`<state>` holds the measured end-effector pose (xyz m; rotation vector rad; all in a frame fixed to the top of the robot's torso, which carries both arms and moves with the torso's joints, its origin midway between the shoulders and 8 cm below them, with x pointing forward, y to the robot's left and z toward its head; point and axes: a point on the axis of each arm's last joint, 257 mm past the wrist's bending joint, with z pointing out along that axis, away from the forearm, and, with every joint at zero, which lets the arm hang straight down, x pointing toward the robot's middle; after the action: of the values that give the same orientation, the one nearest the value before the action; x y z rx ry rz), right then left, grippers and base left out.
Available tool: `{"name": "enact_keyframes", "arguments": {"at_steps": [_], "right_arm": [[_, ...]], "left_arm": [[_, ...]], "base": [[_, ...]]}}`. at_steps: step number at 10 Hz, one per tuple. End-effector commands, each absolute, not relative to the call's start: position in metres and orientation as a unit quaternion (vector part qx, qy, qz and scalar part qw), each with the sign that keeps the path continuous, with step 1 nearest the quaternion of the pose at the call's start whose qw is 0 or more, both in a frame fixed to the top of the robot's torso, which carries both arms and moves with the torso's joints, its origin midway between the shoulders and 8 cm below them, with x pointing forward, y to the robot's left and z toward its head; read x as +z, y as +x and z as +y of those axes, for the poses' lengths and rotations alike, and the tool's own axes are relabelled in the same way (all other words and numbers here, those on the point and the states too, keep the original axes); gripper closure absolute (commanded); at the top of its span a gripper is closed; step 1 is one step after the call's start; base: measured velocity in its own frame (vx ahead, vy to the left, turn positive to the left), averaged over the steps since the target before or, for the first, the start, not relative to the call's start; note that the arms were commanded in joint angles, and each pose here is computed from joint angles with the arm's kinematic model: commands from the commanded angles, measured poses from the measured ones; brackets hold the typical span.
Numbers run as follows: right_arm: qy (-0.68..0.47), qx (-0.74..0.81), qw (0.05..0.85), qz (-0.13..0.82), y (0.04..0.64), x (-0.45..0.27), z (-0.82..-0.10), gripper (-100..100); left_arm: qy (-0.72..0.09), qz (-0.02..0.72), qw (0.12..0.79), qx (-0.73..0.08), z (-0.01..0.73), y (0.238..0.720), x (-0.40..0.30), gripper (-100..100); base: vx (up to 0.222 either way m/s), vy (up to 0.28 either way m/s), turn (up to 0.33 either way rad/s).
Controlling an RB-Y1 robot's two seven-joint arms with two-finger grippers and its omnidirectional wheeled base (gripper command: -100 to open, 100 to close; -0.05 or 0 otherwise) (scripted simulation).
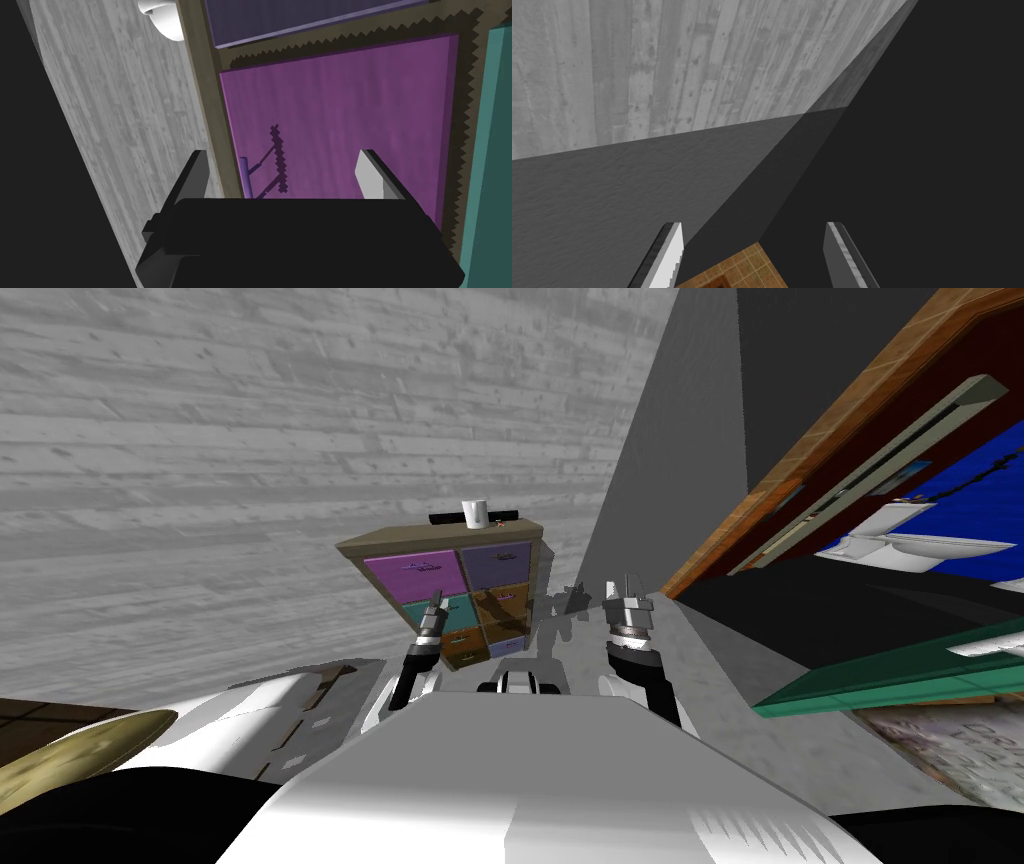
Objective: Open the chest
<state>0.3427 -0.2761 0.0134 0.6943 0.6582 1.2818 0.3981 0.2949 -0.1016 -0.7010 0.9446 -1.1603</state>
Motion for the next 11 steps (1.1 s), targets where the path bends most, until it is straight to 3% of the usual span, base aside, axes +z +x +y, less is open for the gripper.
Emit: {"name": "enact_keyframes", "arguments": {"at_steps": [1,11], "right_arm": [[0.311,0.575,0.697,0.295,0.343,0.013,-0.276,0],[0.311,0.575,0.697,0.295,0.343,0.013,-0.276,0]], "left_arm": [[-0.321,0.429,0.672,-0.512,0.298,0.402,-0.122,-100],[-0.365,0.455,0.644,-0.494,0.305,0.41,-0.198,-100]], "base": [[0.038,-0.058,-0.004],[0.044,-0.073,-0.005]]}}
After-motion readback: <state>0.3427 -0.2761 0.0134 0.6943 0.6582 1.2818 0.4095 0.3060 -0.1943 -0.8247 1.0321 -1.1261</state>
